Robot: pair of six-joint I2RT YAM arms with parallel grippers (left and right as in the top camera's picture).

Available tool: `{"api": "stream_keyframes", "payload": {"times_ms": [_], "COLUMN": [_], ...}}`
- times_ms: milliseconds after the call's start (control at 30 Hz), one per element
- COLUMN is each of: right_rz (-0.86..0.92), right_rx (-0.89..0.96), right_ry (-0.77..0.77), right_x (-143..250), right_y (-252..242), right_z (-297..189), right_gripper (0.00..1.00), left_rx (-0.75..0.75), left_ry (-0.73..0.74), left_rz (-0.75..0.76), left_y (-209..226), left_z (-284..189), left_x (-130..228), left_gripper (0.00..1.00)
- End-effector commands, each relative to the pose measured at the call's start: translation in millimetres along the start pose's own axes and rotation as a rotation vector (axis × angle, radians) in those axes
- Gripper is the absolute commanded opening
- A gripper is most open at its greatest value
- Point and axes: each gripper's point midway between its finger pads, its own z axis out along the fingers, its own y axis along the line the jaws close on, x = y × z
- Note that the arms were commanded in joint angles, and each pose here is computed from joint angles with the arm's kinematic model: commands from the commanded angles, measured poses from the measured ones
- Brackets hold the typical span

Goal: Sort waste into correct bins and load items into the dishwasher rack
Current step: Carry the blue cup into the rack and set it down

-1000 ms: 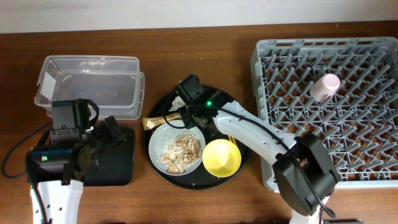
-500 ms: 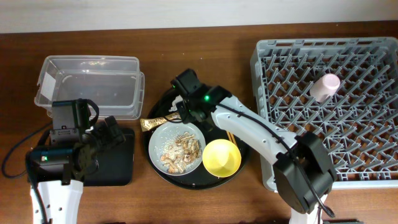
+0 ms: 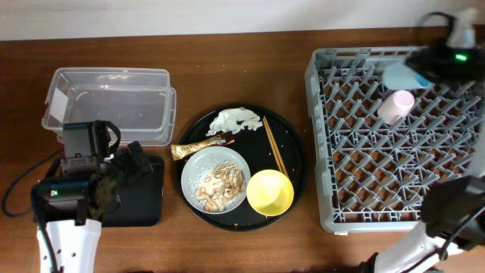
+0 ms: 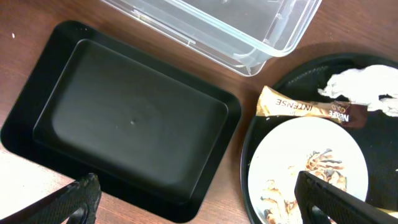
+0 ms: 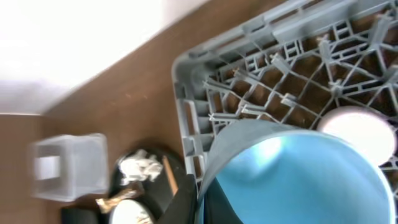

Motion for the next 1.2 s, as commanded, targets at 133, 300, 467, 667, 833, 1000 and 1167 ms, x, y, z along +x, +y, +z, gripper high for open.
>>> {"api": "stream_keyframes", "payload": {"times_ms": [133,300,467,667,833,1000,1167], "right_rz": [-0.033,0.077,-0.003,0.118,0.169,0.266,0.309], "right_rx": [-0.476,-0.585,-0.726,-0.465,-0.361,-0.264,-0.253], "right_ry": [-0.046,-0.006,-0.055,0.063,0.099,0.094,0.067], "right_x": [28.8,62.7,90.5,102.4,111.2,117.7,116.7], "right_y": [-3.7,-21.8,-25.1,-63.4,-82.6,-116.1,-129.0], "right_z": [-13.1,18.7,46.7,73.0,74.6,57.4,45.6], "right_gripper": [0.04,0.04,0.04,0.04,0.04,0.04,0.04], "left_rx": [0.000,0.000,0.000,0.001,0.001,0.000,0.000], "left_ry": [-0.016,-0.016,-0.016,-0.016,-0.016,-0.016,-0.016], "left_rz": [-0.021,-0.021,-0.021,-0.021,-0.021,-0.021,-0.021], "left_y": [0.3,0.4,0.4,0.3,0.3,0.3,0.4], "left_z": [-3.4,-3.4,-3.4,-3.5,-3.5,-3.4,-3.4], "left_x": [-3.8,-3.8,-3.8,-3.8,-3.8,-3.8,-3.8], "left_gripper": [1.00,0.99,0.99,0.99,0.99,0.99,0.99]}}
